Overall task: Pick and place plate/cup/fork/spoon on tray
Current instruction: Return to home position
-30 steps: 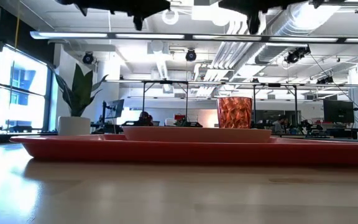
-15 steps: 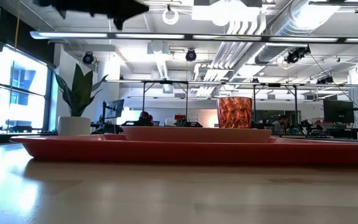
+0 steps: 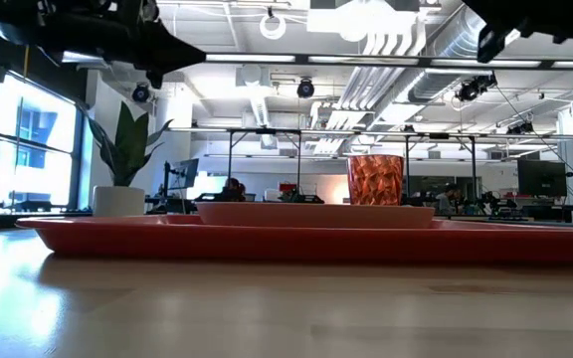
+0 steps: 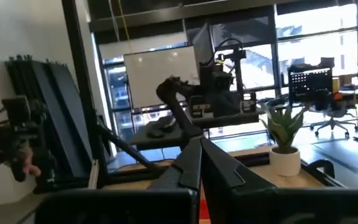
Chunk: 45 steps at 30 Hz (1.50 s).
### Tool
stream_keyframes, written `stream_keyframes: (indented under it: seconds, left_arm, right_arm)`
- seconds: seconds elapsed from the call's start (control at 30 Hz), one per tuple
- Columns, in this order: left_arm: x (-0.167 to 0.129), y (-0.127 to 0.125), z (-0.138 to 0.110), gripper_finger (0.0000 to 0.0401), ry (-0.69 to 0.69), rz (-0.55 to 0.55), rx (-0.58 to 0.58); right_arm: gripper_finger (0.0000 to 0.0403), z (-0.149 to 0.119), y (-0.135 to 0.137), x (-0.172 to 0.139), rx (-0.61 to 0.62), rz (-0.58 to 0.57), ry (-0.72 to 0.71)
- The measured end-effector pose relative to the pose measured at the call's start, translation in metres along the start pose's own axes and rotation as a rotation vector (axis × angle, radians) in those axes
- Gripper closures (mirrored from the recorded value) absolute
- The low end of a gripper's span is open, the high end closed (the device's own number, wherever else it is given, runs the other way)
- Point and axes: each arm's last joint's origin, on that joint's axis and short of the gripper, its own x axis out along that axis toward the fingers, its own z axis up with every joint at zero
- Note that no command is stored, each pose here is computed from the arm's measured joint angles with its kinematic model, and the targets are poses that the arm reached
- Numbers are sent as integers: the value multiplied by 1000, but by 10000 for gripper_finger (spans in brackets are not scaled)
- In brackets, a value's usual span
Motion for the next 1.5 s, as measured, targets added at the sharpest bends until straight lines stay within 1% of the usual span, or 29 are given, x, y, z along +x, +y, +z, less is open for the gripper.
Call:
stream_keyframes:
  seconds: [0.1, 0.17, 0.27, 0.33, 0.4, 0.5, 0.57, 0.67, 0.8, 0.97, 1.07, 1.17, 1.3, 1.4, 1.5]
  left_arm:
    - [-10, 3, -1, 401, 31, 44, -12]
    - [-15, 3, 0, 401, 40, 57, 1]
    - [-21, 2, -2, 401, 65, 62, 30]
    - [-24, 2, -9, 401, 50, 54, 25]
    - [-25, 2, -20, 401, 29, 56, -17]
    - [-27, 2, -35, 401, -5, 58, -69]
    - [-27, 2, -38, 401, -27, 56, -66]
    - [-28, 2, -43, 401, -13, 56, -75]
    - [-34, -1, -46, 401, -43, 27, -69]
    - [-44, -6, -62, 401, -137, -6, -99]
    - [-48, -11, -71, 401, -162, -40, -99]
    - [-51, -15, -69, 401, -188, -61, -57]
    - [-59, -18, -65, 401, -222, -71, -74]
    - [-65, -19, -69, 401, -181, -66, -88]
    - [-70, -21, -74, 401, -140, -62, -102]
  right_arm:
    - [403, -3, 1, -9, 21, -6, -23]
    - [403, -3, 3, -14, 6, 15, -41]
    - [403, -12, 6, -20, -17, 47, -9]
    - [403, -21, 6, -24, -32, 52, 57]
    - [403, -27, 6, -27, -29, 56, 114]
    - [403, -28, 8, -31, -20, 71, 128]
    - [403, -27, 9, -33, -60, 82, 114]
    - [403, -26, 9, -35, -139, 74, 95]
    - [403, -31, 7, -35, -169, 40, 70]
    - [403, -57, 4, -31, -113, 59, 3]
    - [403, -64, 4, -31, -78, 87, -3]
    - [403, -64, 5, -31, -71, 102, -1]
    - [403, -54, 6, -31, -74, 115, -13]
    - [403, -52, 8, -32, -69, 160, 11]
    - [403, -50, 8, -32, -64, 174, 26]
